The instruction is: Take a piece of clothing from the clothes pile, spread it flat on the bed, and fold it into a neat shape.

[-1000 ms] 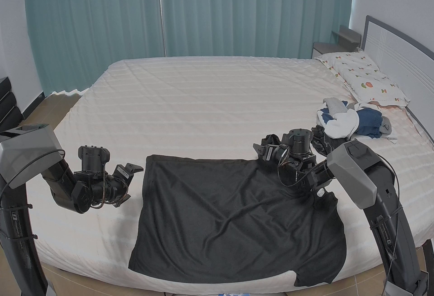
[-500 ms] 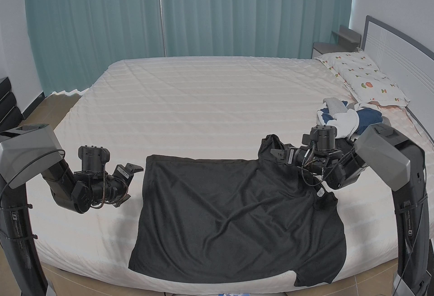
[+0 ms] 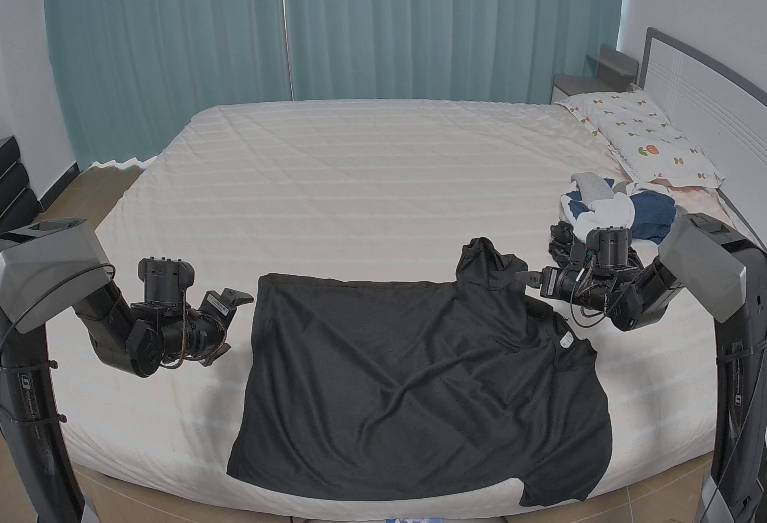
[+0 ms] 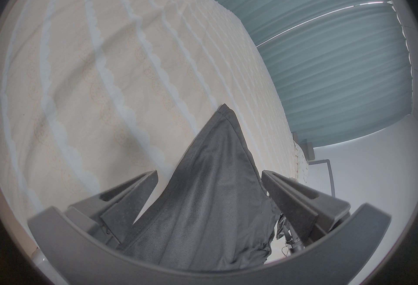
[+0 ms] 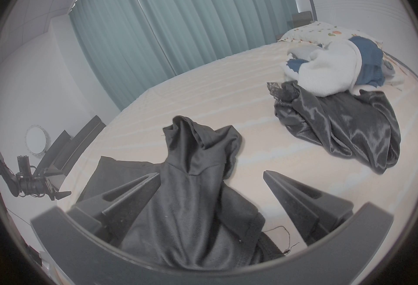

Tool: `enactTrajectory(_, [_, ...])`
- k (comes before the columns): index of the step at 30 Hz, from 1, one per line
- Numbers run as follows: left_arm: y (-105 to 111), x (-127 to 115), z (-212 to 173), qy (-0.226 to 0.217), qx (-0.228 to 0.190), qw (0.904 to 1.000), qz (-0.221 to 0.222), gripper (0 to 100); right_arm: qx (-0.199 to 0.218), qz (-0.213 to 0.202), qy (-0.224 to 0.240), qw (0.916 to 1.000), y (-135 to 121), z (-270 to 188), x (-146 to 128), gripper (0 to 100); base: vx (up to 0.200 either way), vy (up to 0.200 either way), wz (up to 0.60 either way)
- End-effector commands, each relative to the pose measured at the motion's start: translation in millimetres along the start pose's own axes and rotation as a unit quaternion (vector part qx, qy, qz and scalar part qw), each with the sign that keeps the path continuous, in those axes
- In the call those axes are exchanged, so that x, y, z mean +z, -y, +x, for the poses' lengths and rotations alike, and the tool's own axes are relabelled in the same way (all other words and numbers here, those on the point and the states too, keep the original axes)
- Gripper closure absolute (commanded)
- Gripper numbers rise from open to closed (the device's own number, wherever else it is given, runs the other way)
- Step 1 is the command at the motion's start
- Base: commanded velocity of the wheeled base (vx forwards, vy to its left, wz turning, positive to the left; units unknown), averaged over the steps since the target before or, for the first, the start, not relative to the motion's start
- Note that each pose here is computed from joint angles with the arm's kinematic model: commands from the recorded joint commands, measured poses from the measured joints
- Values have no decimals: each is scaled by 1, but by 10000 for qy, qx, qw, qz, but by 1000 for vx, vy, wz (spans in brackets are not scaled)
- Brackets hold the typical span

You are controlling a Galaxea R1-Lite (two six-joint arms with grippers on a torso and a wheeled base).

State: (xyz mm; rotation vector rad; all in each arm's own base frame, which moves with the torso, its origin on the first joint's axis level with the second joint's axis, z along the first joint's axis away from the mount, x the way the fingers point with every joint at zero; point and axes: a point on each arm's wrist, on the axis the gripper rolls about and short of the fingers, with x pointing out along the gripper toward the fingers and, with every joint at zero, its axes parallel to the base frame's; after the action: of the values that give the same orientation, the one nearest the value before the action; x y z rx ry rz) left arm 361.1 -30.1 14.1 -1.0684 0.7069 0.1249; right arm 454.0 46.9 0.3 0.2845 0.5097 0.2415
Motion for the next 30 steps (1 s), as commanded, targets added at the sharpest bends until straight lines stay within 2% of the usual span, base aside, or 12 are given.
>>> enactTrajectory(1, [0,0,0,-2,5,10000,-3,0,-6,82,-281,9996,10,13,-23,0,0,0,0])
enactTrajectory(9, [0,0,0,-2,5,10000,5,0,-52,148,-369,9992,21,21,-33,0,0,0,0])
enactTrajectory(10, [0,0,0,-2,5,10000,5,0,-74,176,-417,9989,22,21,-36,100,0,0,0])
enactTrajectory(19, [0,0,0,-2,5,10000,5,0,-90,507,-343,9981,22,20,-31,100,0,0,0])
enactTrajectory(30, [0,0,0,-2,5,10000,5,0,-250,759,-102,9967,37,12,-19,100,0,0,0])
